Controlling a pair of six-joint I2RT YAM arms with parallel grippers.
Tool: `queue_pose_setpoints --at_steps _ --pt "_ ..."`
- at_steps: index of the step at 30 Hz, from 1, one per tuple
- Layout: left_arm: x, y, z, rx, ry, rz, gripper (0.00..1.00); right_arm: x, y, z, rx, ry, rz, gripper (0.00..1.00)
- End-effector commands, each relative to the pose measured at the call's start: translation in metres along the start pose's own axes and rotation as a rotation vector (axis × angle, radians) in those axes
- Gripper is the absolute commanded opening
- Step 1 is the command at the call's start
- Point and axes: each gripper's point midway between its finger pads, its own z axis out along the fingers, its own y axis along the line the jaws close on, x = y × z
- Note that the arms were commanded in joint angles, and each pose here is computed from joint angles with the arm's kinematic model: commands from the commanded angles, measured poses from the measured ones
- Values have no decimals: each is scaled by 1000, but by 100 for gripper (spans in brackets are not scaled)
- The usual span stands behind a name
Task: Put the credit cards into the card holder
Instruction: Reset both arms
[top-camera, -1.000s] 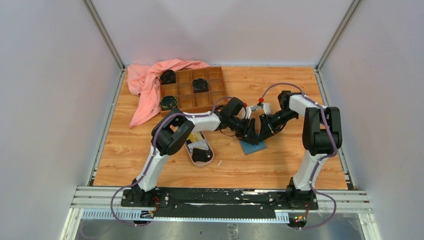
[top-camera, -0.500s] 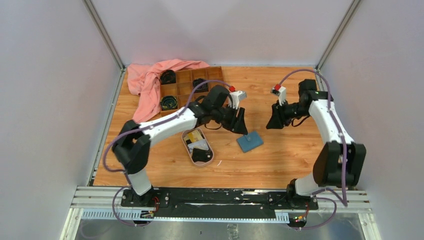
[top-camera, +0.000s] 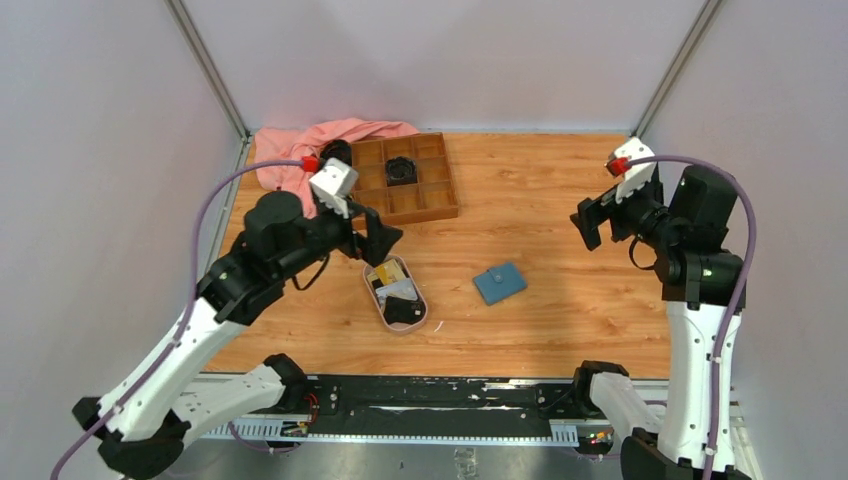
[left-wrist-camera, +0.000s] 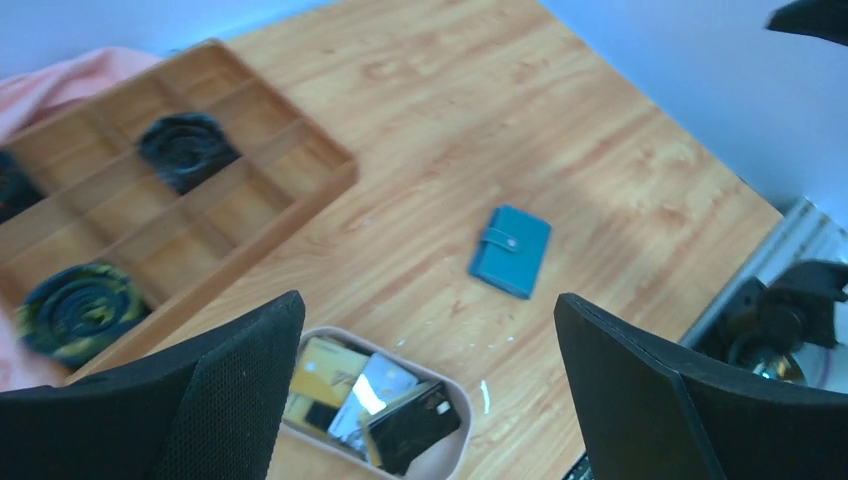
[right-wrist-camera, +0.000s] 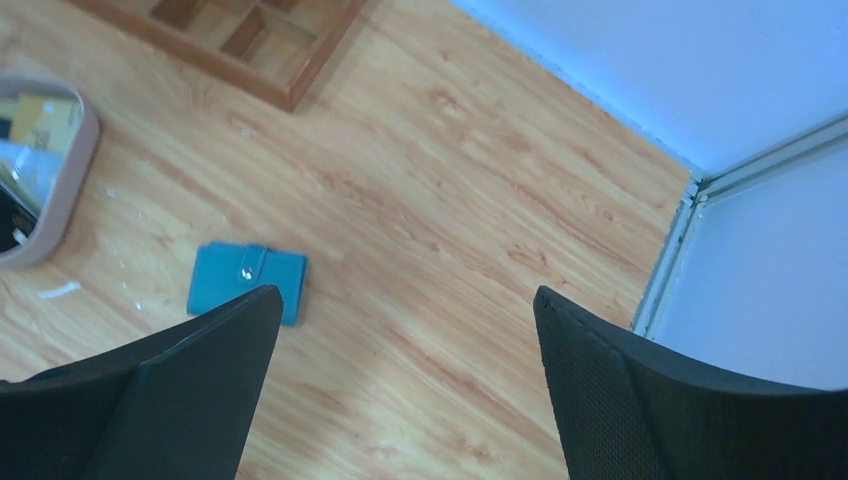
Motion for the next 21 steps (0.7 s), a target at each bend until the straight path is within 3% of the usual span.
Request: queue_pose_setpoints --at_steps 1,11,21 --pt "7 26 -42 -142 27 -30 100 -30 -15 -17 120 -63 214 100" --pt "-23 14 -114 -126 -159 -108 100 -76 3 -43 39 -167 356 100" --pt "-18 24 -138 -188 -203 -128 100 -88 2 -53 25 -196 371 100"
